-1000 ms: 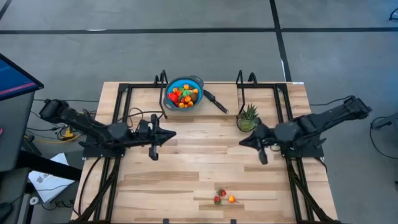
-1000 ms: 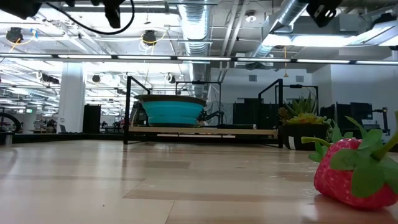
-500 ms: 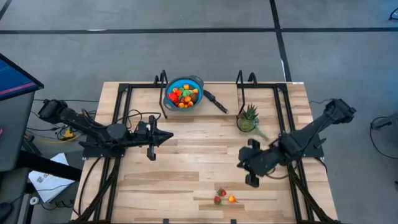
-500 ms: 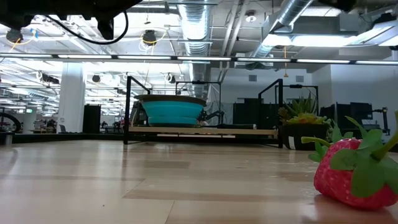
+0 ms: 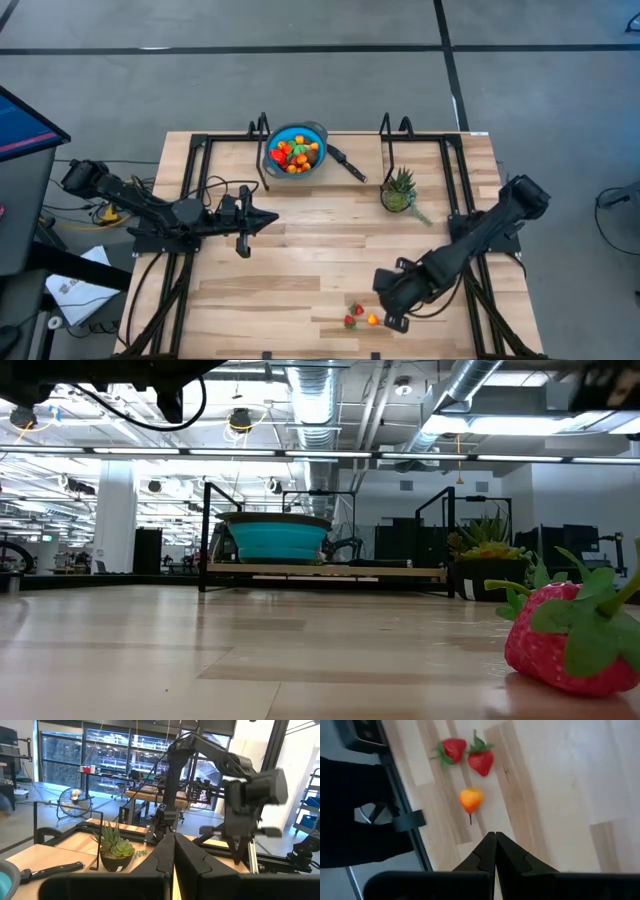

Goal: Pick & Place Fruit
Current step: Put the pear into the basket

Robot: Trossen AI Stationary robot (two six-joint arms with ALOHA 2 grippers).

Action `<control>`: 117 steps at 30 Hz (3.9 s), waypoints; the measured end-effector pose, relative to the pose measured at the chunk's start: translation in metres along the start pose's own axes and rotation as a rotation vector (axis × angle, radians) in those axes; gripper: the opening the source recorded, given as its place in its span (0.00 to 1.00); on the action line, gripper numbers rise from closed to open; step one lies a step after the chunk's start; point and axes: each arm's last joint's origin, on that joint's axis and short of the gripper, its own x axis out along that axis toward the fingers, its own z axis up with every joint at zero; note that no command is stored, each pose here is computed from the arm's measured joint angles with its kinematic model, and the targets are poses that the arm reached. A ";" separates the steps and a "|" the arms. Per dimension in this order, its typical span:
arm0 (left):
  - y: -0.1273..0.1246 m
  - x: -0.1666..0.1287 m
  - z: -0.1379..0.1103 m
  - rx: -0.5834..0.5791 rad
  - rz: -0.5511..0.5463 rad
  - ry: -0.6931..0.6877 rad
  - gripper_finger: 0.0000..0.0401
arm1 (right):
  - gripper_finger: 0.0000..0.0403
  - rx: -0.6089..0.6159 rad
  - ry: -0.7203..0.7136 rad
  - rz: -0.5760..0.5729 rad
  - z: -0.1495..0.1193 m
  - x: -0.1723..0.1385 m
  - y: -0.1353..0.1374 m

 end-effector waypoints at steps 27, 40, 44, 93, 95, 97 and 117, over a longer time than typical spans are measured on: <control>0.000 0.000 0.000 0.001 -0.003 0.002 0.00 | 0.80 -0.085 0.101 -0.003 0.003 0.091 0.018; 0.000 0.000 -0.001 0.002 -0.001 0.004 0.00 | 0.78 -0.099 0.048 0.014 0.009 0.101 0.020; 0.000 0.000 0.000 0.002 0.002 0.004 0.00 | 0.78 -0.103 0.074 -0.016 0.006 0.112 0.019; 0.000 0.000 -0.002 0.011 0.002 0.023 0.00 | 0.65 -0.128 0.044 -0.041 -0.003 0.113 0.024; 0.000 0.000 -0.002 0.011 0.001 0.023 0.00 | 0.63 -0.129 0.034 -0.047 -0.003 0.113 0.024; 0.000 0.000 -0.002 0.011 0.002 0.024 0.00 | 0.60 -0.128 0.033 -0.048 -0.003 0.113 0.024; 0.000 0.000 -0.002 0.011 0.002 0.023 0.00 | 0.22 -0.136 0.045 -0.045 -0.003 0.112 0.024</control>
